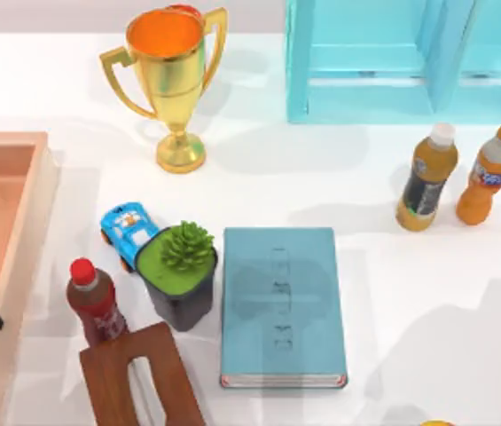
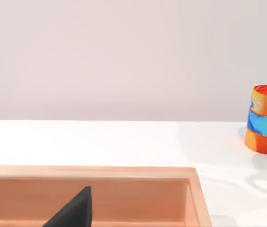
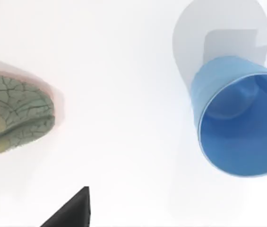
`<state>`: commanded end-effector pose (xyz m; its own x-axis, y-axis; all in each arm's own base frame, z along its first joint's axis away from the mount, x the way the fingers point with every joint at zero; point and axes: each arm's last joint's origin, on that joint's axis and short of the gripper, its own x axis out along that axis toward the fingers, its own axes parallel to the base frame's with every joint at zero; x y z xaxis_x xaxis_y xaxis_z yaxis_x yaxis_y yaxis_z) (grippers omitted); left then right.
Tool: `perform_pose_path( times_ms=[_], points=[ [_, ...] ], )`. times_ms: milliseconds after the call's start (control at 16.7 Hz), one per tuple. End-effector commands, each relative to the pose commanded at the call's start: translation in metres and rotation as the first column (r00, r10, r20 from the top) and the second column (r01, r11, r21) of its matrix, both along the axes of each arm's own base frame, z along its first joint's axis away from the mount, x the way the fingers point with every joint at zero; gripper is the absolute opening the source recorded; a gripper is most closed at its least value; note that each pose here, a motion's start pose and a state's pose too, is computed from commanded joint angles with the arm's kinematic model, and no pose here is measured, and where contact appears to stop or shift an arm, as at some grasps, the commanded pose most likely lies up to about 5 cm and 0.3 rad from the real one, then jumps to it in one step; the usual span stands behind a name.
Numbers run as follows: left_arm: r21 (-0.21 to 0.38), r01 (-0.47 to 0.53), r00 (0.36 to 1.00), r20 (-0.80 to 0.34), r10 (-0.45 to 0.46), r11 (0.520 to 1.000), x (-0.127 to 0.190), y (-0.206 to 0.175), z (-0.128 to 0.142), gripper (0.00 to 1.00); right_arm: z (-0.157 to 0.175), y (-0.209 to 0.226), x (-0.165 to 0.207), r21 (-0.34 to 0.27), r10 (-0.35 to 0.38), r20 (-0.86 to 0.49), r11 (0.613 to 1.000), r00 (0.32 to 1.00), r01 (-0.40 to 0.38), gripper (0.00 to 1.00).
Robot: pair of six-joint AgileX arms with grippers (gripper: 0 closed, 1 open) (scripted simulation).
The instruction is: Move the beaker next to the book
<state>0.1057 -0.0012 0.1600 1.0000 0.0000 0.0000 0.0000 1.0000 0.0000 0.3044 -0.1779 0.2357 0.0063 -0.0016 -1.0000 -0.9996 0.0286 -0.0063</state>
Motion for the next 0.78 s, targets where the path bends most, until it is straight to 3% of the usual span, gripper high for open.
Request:
perform_pose_path(
  times_ms=[420,780],
  points=[
    [0.0,0.0,1.0,0.0,0.0,1.0,0.0,0.0,0.0,1.0,0.0,-0.003,0.003,0.001,0.022,-0.003,1.0,1.0,-0.022,1.0],
    [0.0,0.0,1.0,0.0,0.0,1.0,0.0,0.0,0.0,1.0,-0.055,-0.005,0.006,-0.001,0.019,-0.002,1.0,1.0,-0.019,1.0]
  ],
)
